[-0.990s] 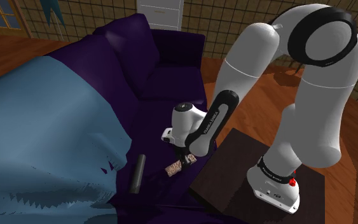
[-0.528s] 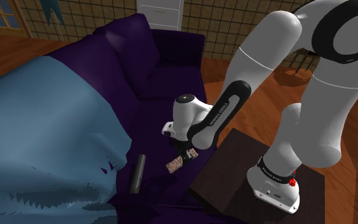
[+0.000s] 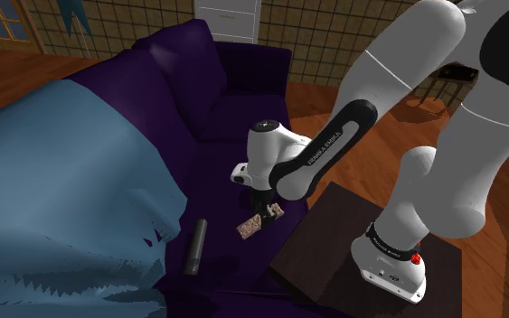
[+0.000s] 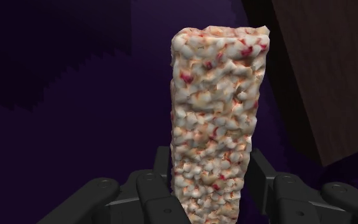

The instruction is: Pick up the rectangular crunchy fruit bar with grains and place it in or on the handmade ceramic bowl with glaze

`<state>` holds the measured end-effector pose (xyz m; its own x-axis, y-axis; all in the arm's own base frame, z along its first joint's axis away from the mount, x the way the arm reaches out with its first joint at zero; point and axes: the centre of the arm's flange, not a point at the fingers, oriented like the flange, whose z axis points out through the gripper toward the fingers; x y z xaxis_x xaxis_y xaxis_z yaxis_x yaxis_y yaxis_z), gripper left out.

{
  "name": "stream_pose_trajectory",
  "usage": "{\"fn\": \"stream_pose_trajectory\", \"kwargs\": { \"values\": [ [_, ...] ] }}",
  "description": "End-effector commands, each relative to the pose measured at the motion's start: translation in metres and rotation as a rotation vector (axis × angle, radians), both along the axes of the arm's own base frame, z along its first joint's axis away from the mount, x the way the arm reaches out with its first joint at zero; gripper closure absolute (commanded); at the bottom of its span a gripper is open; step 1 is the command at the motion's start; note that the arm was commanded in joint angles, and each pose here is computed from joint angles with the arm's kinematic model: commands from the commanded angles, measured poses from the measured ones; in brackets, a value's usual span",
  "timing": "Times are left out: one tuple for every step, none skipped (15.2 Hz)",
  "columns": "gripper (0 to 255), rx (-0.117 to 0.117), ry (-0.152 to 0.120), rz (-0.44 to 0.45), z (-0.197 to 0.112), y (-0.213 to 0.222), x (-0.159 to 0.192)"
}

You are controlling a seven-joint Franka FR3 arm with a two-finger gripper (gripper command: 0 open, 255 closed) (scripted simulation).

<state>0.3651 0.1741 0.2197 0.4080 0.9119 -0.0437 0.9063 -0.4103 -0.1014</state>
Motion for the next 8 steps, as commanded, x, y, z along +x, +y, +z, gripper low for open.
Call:
{"fn": "stream_pose_trajectory", "kwargs": {
  "values": [
    [255, 0.0, 0.001, 0.0, 0.012, 0.0, 0.0],
    [255, 0.0, 0.001, 0.0, 0.017, 0.0, 0.0],
    [255, 0.0, 0.001, 0.0, 0.022, 0.0, 0.0],
    [255, 0.0, 0.001, 0.0, 0.028, 0.0, 0.0],
    [255, 0.0, 0.001, 0.0, 0.033, 0.0, 0.0],
    [255, 0.0, 0.001, 0.0, 0.038, 0.0, 0.0],
    [255, 0.0, 0.001, 0.0, 0.043, 0.0, 0.0],
    [255, 0.0, 0.001, 0.0, 0.049, 0.0, 0.0]
  ]
}}
